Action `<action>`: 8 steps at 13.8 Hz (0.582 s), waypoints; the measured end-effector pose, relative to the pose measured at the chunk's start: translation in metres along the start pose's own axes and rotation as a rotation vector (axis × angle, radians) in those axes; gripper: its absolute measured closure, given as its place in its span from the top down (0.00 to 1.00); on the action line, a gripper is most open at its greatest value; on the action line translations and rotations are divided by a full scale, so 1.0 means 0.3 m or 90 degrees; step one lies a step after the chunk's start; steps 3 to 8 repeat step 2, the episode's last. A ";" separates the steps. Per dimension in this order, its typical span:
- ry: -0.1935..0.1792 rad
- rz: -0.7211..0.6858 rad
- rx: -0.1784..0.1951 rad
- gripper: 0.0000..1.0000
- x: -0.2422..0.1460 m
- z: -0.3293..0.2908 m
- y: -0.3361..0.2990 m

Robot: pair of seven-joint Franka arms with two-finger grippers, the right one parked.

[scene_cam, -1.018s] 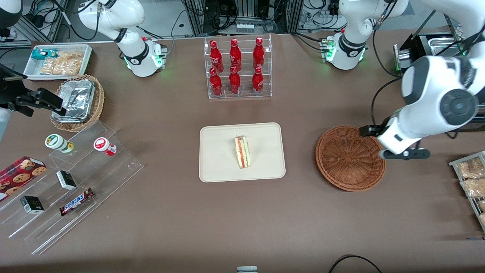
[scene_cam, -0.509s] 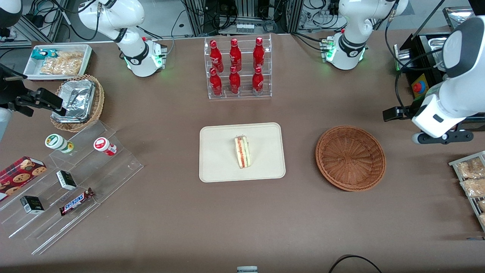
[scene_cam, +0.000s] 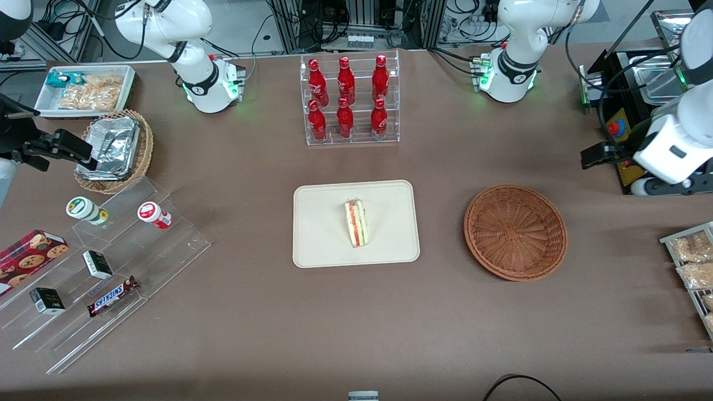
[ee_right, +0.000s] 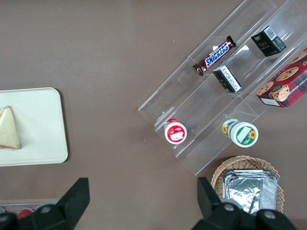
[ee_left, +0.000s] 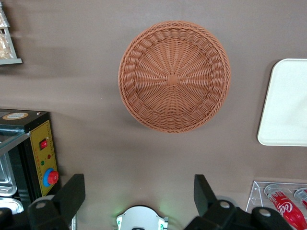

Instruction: Place sandwich from basket to tray

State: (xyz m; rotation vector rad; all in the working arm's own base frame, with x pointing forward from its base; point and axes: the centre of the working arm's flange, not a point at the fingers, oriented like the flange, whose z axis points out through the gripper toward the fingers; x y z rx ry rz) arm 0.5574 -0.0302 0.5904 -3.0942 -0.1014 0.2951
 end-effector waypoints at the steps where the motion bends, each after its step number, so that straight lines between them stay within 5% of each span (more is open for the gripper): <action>1: 0.003 -0.001 -0.001 1.00 -0.009 -0.011 -0.005; 8: 0.002 0.001 0.000 1.00 -0.019 -0.019 0.000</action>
